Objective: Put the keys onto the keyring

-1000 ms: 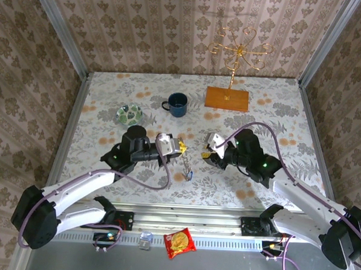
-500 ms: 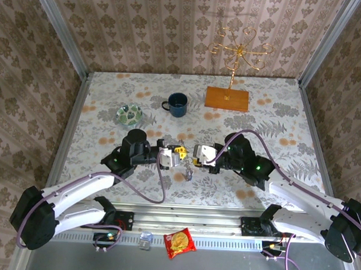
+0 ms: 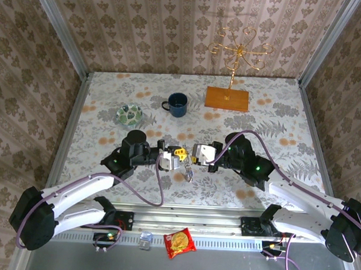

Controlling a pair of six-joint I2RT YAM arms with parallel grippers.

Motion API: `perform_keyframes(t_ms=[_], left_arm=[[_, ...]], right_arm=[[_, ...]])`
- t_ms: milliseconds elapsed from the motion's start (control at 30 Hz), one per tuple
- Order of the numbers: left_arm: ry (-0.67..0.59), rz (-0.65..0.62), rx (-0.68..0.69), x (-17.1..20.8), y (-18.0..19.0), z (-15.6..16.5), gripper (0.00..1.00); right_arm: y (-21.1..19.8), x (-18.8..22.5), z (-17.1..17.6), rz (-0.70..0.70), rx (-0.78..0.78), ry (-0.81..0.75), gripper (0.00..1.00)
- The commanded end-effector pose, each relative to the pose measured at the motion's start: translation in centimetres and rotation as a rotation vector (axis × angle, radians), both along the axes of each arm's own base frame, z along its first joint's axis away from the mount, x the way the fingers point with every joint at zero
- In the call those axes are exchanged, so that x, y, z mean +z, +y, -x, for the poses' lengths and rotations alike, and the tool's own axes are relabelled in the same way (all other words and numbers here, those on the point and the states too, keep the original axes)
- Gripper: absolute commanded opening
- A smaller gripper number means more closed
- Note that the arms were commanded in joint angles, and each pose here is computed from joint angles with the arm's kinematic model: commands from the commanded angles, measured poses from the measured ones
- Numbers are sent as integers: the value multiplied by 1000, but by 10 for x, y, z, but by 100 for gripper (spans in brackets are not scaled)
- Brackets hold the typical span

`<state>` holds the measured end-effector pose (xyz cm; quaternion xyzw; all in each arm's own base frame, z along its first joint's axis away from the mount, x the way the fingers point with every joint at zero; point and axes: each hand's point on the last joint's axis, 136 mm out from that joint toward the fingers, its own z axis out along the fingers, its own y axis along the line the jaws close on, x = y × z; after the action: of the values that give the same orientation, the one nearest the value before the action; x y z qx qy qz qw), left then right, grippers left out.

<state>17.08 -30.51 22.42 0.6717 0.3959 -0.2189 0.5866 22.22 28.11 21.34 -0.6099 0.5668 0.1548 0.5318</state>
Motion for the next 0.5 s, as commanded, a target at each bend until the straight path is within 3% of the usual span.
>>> perform_keyframes(t_ms=[0, 467], left_arm=[[-42, 42, -40, 11, -2, 8, 0], [22, 35, -36, 7, -4, 7, 0]], right_arm=[[11, 16, 3, -41, 47, -48, 25], [24, 20, -3, -72, 59, -59, 15]])
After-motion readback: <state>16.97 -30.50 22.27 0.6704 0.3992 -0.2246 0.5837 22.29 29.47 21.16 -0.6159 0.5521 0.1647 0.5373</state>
